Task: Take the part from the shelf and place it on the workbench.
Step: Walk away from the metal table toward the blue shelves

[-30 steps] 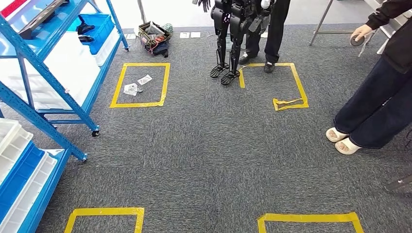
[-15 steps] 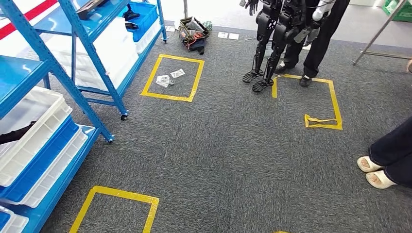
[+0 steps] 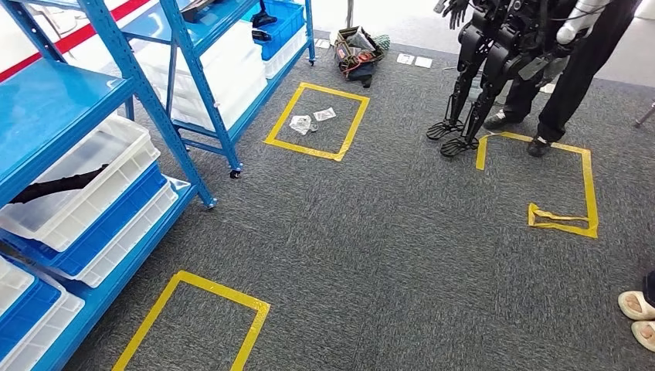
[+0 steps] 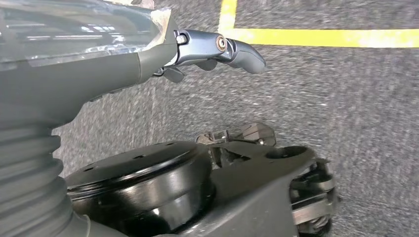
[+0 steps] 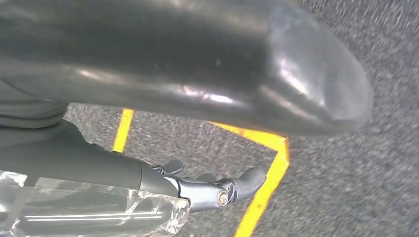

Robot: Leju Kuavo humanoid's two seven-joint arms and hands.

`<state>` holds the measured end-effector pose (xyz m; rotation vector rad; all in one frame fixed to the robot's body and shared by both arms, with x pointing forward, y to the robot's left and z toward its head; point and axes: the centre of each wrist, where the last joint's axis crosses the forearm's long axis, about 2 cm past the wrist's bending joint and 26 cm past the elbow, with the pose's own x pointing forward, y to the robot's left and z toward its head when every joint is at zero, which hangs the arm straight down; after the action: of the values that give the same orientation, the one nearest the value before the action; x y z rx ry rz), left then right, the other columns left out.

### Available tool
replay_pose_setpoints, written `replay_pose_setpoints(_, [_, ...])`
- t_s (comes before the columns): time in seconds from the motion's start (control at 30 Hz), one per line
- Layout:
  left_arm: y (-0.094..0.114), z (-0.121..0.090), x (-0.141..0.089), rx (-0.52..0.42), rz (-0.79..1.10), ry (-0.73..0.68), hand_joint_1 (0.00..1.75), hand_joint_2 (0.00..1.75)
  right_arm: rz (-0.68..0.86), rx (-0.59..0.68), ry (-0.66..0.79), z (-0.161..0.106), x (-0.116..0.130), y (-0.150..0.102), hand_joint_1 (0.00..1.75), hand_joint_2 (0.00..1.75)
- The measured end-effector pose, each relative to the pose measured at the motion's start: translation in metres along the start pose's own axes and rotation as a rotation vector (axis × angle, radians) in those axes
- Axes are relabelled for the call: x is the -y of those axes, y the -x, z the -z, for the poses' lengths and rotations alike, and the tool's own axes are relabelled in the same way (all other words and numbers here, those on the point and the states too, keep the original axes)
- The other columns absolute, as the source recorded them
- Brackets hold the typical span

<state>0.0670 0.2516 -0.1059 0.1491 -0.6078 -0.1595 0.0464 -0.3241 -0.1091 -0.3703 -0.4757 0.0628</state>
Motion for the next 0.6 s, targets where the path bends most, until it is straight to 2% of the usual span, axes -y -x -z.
replay_pose_setpoints(0.6, [-0.0061, 0.0028, -0.0001, 0.009, 0.008, 0.005, 0.00, 1.75, 0.003, 0.022, -0.035, 0.0018, 0.0043, -0.0002, 0.00, 0.00])
